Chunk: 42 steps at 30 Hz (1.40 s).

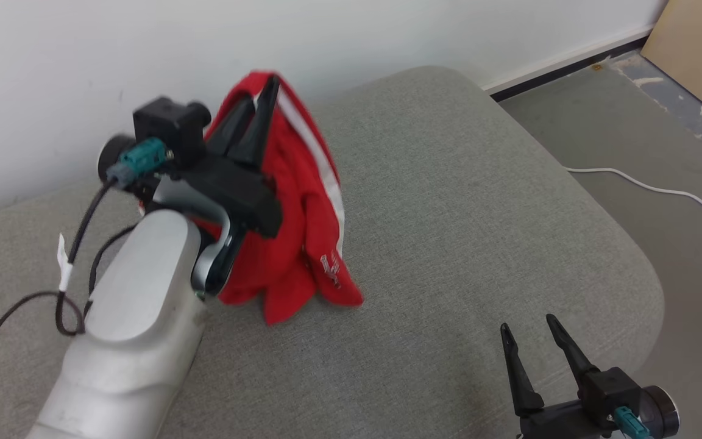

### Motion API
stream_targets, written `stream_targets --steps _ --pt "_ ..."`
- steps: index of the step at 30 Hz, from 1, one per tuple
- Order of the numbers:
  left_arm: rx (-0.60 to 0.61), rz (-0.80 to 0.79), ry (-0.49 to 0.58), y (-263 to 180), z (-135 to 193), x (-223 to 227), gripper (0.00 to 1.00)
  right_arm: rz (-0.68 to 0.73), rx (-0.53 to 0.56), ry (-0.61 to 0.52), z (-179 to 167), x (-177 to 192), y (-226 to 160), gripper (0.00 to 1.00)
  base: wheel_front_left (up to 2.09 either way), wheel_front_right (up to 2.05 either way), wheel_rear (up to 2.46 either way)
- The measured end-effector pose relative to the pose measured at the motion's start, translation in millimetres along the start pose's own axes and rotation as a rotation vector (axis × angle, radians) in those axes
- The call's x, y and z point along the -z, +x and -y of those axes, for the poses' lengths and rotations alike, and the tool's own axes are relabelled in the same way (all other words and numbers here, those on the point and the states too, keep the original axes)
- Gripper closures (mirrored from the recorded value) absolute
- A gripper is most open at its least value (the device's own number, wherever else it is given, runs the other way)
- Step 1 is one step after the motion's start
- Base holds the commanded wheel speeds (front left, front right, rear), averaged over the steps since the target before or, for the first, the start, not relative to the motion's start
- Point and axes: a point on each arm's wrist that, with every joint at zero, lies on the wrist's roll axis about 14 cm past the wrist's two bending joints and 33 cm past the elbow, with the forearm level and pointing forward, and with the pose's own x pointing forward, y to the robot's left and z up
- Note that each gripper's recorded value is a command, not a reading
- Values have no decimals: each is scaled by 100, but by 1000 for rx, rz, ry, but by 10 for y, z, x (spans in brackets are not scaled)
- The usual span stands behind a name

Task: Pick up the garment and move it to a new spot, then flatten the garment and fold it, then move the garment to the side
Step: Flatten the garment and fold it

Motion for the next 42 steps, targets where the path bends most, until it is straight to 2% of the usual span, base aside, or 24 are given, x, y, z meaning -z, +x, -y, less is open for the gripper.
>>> stream_targets --steps 5,9,12,14,17,20,24,25,31,32,33,42 --pt "47 122 -29 159 132 -383 100 -10 6 -1 19 28 10 0 0 0 0" --pt "58 31 -66 32 176 -140 100 -5 -22 -1 -65 14 79 0 0 0 0" --pt "24 -178 -117 -320 109 468 100 -9 -56 1 -174 30 133 0 0 0 0" --pt "-31 -323 -148 -662 -47 855 100 -11 -85 1 -267 39 170 0 0 0 0" --pt "-106 -459 -196 -1151 -220 1203 100 -11 -126 -1 -398 44 225 0 0 0 0" --pt "-158 -529 -223 -1543 -299 1356 100 -11 -171 -2 -541 48 274 0 0 0 0" --pt "-235 -578 -196 -1979 -460 1425 100 -8 -232 -1 -742 44 327 0 0 0 0" --pt "-284 -596 -190 -2164 -531 1456 100 -5 -261 0 -838 36 347 0 0 0 0" --pt "-420 -592 -183 -2517 -684 1454 100 12 -312 -2 -1004 -15 367 0 0 0 0" --pt "-432 -582 -180 -2541 -697 1439 73 15 -315 -2 -1014 -25 365 0 0 0 0" --pt "-447 -574 -179 -2569 -704 1432 0 18 -318 -4 -1022 -33 361 0 0 0 0" --pt "-573 -401 -200 -2772 -763 1316 0 27 -308 -10 -983 -59 345 0 0 0 0"
